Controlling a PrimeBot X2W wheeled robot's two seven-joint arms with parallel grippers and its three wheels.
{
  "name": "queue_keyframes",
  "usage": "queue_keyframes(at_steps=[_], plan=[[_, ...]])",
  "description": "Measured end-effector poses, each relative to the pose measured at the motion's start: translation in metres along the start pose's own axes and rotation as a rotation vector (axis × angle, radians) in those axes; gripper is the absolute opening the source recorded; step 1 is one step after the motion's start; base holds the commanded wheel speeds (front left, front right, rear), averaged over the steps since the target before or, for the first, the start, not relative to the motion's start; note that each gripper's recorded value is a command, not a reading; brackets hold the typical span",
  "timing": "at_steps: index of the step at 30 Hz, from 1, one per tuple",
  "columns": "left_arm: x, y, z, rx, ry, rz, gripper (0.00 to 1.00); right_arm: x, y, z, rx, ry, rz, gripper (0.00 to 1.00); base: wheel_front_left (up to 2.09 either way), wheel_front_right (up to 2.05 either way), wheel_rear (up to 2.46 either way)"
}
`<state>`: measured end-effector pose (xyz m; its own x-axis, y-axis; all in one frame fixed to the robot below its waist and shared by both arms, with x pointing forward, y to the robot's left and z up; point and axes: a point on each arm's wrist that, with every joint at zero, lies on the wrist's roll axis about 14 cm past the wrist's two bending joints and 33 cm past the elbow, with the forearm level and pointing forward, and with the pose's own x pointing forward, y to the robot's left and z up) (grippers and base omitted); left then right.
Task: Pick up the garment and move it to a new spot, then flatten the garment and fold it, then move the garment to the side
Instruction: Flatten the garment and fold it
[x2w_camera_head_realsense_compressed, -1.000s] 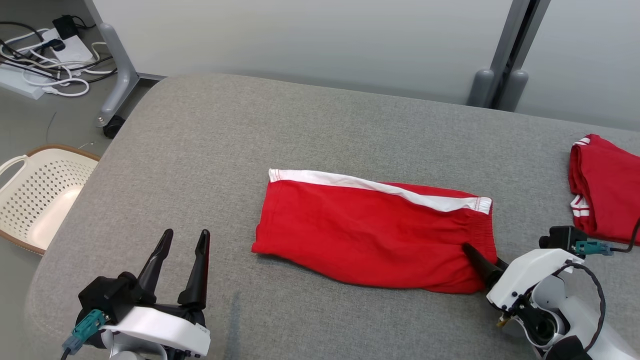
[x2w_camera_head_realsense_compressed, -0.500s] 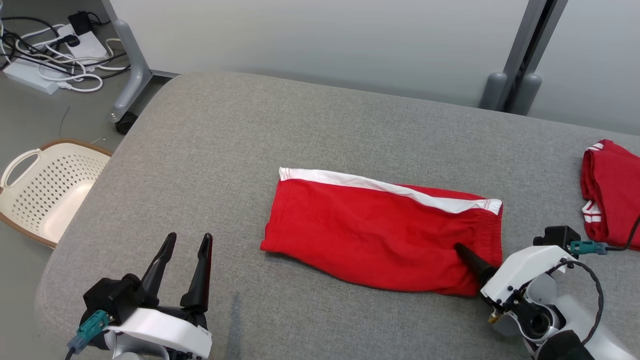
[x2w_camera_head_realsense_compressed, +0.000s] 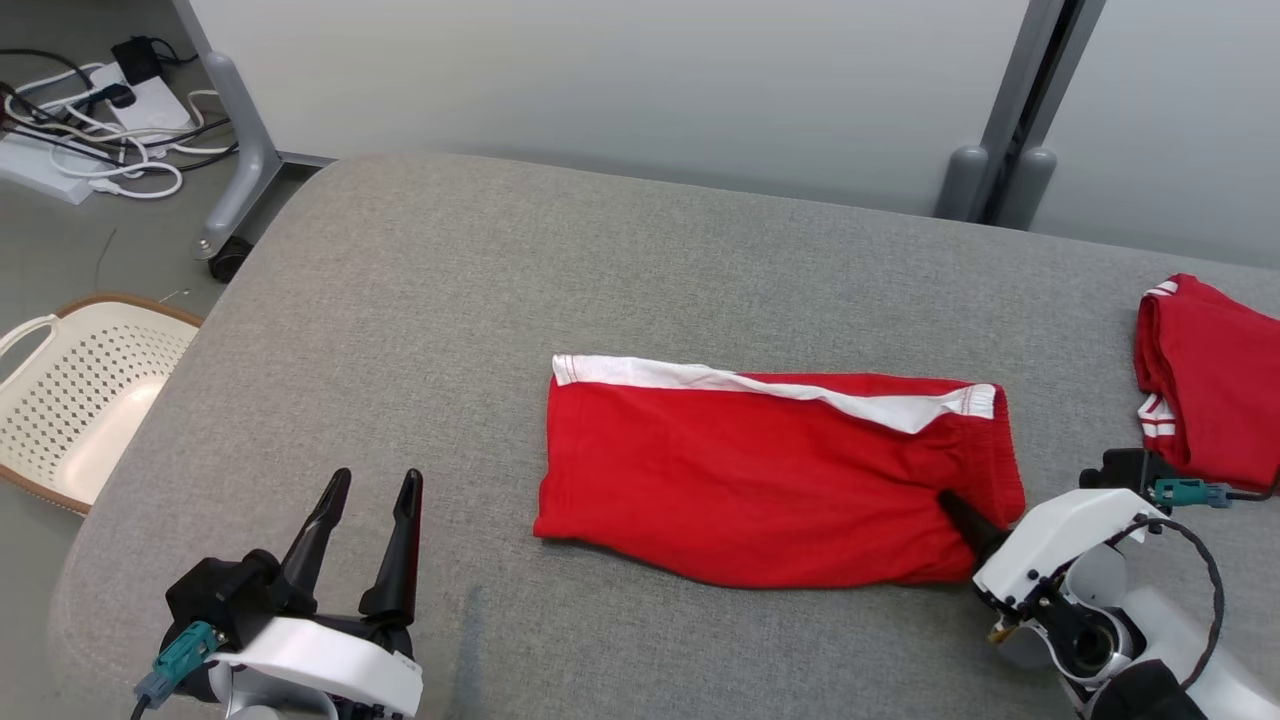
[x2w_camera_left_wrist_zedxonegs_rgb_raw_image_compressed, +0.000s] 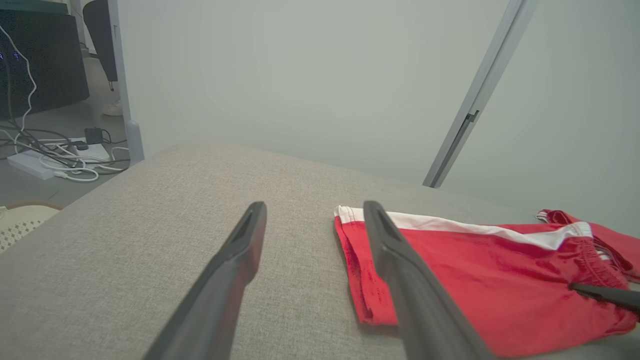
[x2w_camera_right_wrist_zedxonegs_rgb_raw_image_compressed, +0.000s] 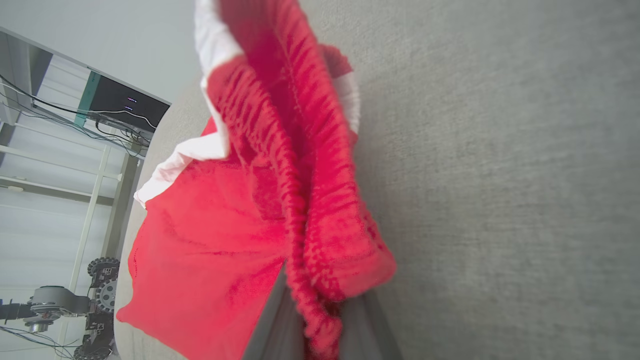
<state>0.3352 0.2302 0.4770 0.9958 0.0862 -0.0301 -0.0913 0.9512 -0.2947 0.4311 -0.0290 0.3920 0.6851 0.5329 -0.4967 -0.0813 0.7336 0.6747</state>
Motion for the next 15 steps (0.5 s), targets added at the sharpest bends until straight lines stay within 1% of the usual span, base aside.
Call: queue_keyframes(at_steps=[6, 12, 15], plan=[[0.006, -0.013, -0.004, -0.005, 0.009, -0.035, 1.00, -0.018, -0.030, 0.022, -0.034, -0.046, -0.055, 0.00, 0.00, 0.00, 0.00], [0.009, -0.016, -0.006, -0.008, 0.012, -0.047, 1.00, -0.036, -0.056, 0.042, -0.081, -0.074, -0.111, 0.00, 0.00, 0.00, 0.00], [0.009, -0.019, -0.006, -0.012, 0.013, -0.054, 1.00, -0.039, -0.054, 0.045, -0.092, -0.078, -0.104, 0.00, 0.00, 0.00, 0.00]])
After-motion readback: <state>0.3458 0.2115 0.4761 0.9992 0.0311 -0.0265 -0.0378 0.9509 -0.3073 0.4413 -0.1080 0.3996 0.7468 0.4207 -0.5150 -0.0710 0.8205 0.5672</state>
